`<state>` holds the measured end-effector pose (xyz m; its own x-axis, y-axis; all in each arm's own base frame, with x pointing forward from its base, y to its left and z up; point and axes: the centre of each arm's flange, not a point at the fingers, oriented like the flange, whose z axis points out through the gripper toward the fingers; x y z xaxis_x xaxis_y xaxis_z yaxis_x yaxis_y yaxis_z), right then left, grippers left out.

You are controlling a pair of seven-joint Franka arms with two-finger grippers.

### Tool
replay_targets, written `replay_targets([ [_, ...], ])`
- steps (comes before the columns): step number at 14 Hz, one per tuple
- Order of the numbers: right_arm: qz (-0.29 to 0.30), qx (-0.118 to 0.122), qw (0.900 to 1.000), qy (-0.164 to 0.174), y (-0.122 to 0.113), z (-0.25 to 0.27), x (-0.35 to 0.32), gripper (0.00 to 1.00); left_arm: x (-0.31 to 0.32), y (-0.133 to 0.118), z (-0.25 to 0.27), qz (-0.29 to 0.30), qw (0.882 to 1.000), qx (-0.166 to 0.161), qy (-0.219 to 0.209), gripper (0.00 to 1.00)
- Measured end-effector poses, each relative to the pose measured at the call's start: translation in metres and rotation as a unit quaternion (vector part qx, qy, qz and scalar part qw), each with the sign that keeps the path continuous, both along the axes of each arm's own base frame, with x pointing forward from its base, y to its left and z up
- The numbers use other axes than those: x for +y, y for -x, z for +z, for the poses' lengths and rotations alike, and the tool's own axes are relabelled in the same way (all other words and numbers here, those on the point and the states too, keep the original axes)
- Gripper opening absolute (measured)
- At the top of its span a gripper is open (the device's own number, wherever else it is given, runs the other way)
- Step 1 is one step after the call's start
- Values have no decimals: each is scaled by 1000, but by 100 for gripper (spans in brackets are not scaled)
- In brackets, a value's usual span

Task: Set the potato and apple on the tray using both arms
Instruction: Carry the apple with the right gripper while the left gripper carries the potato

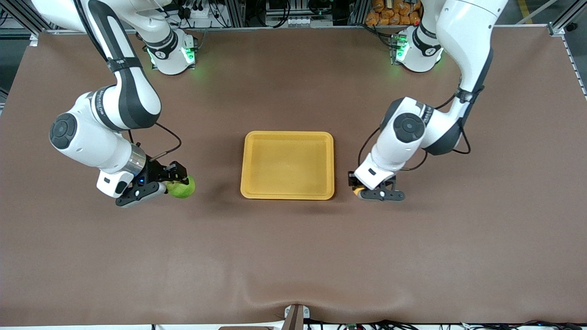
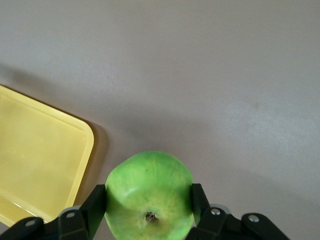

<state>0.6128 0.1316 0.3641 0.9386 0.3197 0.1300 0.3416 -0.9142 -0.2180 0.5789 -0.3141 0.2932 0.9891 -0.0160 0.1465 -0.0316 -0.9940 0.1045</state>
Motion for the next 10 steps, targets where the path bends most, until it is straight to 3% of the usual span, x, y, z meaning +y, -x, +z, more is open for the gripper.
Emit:
replay_targets([
  [6, 34, -16, 999, 2, -6, -6, -2, 74, -61, 33, -5, 20, 1000, 11, 9, 50],
  [10, 47, -20, 999, 2, -7, -11, 5, 74, -91, 48, -26, 20, 1000, 9, -10, 50],
])
